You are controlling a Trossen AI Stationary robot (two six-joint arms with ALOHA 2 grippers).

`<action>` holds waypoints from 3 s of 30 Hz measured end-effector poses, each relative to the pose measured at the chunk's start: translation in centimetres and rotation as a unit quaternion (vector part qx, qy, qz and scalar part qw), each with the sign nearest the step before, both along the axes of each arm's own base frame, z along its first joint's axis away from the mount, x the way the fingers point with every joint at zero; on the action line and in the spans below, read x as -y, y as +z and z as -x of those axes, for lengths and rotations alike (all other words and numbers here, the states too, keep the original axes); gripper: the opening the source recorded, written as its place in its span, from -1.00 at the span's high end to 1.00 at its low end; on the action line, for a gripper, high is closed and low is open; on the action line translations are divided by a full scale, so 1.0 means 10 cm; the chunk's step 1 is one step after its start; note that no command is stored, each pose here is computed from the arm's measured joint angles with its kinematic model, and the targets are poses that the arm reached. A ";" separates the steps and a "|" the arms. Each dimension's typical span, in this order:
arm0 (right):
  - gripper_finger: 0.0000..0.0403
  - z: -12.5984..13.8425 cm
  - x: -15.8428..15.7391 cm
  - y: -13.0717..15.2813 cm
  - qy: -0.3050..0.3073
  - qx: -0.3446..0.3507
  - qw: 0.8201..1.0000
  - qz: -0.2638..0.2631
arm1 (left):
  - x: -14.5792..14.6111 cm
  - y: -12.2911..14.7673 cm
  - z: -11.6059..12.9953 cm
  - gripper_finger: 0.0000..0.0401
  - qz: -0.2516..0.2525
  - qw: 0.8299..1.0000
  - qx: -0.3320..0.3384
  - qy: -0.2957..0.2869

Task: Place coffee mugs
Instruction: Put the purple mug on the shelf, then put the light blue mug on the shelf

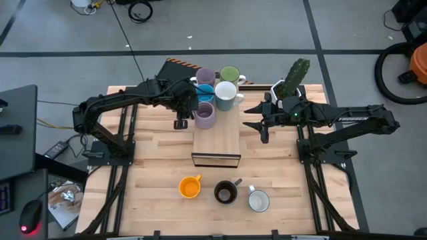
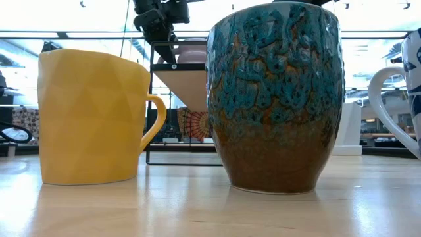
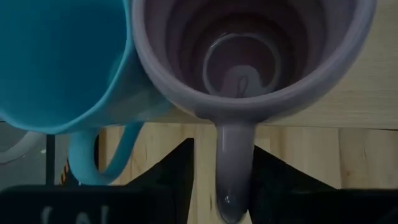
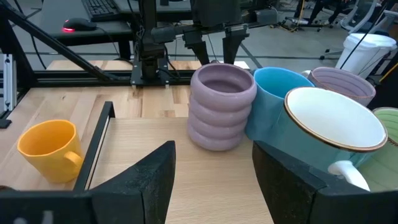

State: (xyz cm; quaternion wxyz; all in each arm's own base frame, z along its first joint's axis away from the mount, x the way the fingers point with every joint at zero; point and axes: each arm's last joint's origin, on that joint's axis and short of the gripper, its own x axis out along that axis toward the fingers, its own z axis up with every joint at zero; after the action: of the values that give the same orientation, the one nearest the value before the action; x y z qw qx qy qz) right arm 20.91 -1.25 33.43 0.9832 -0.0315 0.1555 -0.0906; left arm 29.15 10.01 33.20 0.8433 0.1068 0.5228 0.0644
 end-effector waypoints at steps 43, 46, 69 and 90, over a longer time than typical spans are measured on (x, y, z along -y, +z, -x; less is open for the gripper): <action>-0.09 0.00 0.00 0.00 0.007 0.002 1.000 -0.003 | 0.16 0.44 0.26 -0.11 -0.054 0.993 0.101 0.008; -0.09 0.00 0.00 0.00 0.007 0.002 1.000 -0.003 | 0.22 0.60 0.35 -0.11 -0.066 0.986 0.150 0.005; -0.08 0.00 -0.29 0.02 -0.002 0.016 1.000 -0.004 | 0.96 -0.12 0.97 0.14 0.009 0.951 0.303 -0.061; -0.04 -0.33 -0.48 -0.24 0.000 -0.022 1.000 -0.012 | 1.40 -1.35 1.14 0.14 0.124 0.926 0.356 -0.034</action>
State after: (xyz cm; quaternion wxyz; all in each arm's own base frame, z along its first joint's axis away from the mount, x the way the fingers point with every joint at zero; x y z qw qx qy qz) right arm 24.16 3.59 31.08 0.9797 -0.0214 0.1787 -0.0881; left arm 17.79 -3.98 19.67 0.9821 -0.0107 0.1882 0.0037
